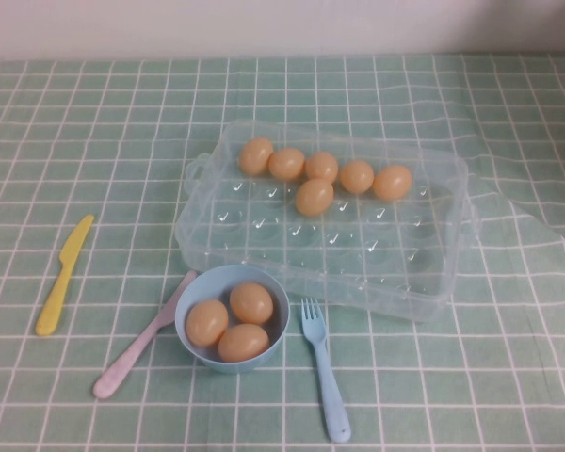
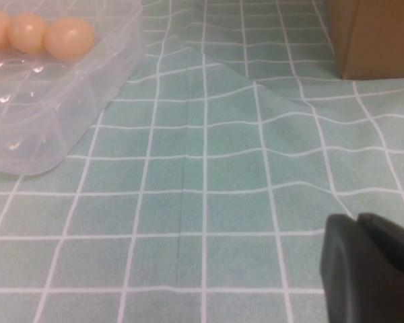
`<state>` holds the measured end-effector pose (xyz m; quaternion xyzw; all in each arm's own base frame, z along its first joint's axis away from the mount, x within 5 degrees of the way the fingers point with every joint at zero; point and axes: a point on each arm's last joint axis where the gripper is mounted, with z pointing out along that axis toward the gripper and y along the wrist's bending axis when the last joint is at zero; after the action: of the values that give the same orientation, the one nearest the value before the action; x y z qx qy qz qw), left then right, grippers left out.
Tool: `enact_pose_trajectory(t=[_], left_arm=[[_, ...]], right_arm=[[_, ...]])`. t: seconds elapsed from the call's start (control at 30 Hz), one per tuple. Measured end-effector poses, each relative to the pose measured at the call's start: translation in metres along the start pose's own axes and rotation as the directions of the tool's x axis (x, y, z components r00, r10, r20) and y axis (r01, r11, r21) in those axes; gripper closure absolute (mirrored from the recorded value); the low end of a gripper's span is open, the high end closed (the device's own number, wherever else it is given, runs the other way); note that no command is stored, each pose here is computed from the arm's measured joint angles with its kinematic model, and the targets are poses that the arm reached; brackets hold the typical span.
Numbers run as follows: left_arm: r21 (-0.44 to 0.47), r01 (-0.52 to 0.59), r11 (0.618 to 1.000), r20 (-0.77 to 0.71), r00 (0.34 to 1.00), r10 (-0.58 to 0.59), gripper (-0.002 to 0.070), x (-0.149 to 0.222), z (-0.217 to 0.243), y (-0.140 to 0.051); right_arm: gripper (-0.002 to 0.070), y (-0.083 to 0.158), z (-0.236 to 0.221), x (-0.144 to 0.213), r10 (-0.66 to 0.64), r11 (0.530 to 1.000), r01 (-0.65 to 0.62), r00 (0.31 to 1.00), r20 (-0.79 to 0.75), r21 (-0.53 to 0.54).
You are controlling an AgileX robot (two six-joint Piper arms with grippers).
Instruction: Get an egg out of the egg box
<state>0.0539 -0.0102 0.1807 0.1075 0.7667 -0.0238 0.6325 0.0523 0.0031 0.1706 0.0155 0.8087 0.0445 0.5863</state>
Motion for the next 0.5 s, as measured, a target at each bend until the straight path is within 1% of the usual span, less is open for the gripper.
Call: enact_pose_trajectory(t=[0.17,0.5], left_arm=[[0.012,-0.001,1.000,-0.089,0.996,0.002,0.0677,0.0081,-0.0004,-0.0011],[0.012,0.001,1.000,-0.096,0.995,0.000,0.0678,0.0088,-0.0004,-0.0011]], right_arm=[[0.0694,0.0000,-0.0001,-0.0001,0.000,1.000,0.000,1.000,0.002,0.000],[0.0694,0.0000,-0.0001,-0.0001,0.000,1.000,0.000,1.000,0.002,0.000]])
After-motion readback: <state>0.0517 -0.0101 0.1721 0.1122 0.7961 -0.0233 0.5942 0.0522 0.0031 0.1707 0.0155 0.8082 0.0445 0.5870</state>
